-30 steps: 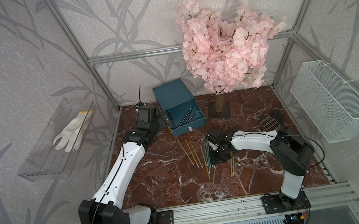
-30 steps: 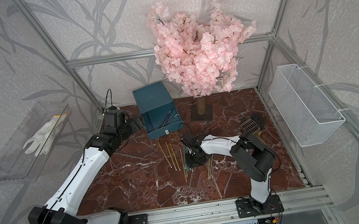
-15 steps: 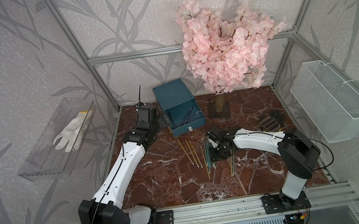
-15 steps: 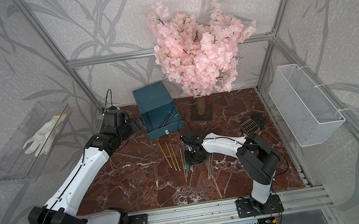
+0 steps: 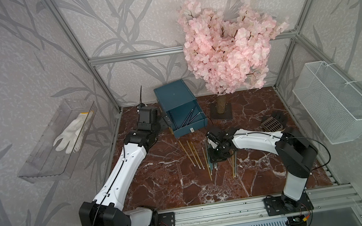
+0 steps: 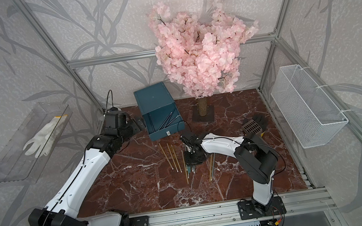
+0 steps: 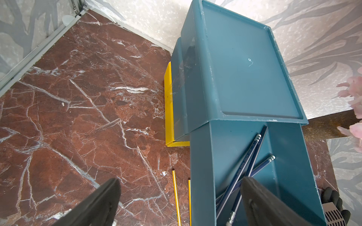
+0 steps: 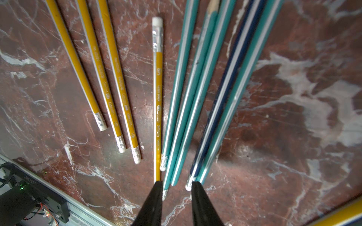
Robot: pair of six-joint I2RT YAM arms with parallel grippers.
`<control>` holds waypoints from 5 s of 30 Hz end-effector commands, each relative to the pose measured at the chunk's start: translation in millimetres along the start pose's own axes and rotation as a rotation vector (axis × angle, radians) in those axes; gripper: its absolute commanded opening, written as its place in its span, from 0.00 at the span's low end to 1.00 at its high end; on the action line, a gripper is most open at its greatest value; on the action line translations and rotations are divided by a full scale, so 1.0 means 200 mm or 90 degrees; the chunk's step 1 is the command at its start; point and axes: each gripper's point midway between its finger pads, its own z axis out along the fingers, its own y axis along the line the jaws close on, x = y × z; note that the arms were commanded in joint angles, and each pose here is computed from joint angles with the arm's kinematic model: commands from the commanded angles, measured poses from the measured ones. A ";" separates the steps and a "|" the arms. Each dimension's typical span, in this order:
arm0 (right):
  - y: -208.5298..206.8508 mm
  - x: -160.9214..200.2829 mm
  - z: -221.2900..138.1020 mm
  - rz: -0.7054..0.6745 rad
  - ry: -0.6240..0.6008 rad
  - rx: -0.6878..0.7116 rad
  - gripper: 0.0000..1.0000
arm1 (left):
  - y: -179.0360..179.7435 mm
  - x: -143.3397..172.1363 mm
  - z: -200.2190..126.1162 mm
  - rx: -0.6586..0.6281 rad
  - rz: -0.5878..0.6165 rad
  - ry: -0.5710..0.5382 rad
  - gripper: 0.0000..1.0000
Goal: Please place the pencils in the drawer according to their color
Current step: Pick up the pencil from the center of the board, then place the pencil in the drawer.
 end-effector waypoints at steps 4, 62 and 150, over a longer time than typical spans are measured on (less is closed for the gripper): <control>-0.01 0.00 0.06 0.008 0.014 0.008 0.28 | 0.03 0.00 -0.01 -0.010 0.007 -0.004 1.00; -0.11 0.21 -0.10 0.027 0.048 0.071 0.00 | 0.01 -0.01 0.00 -0.002 0.005 -0.003 1.00; 0.74 -0.78 -0.98 0.187 -0.231 -0.501 0.63 | -0.03 -0.17 0.02 -0.025 0.022 -0.039 1.00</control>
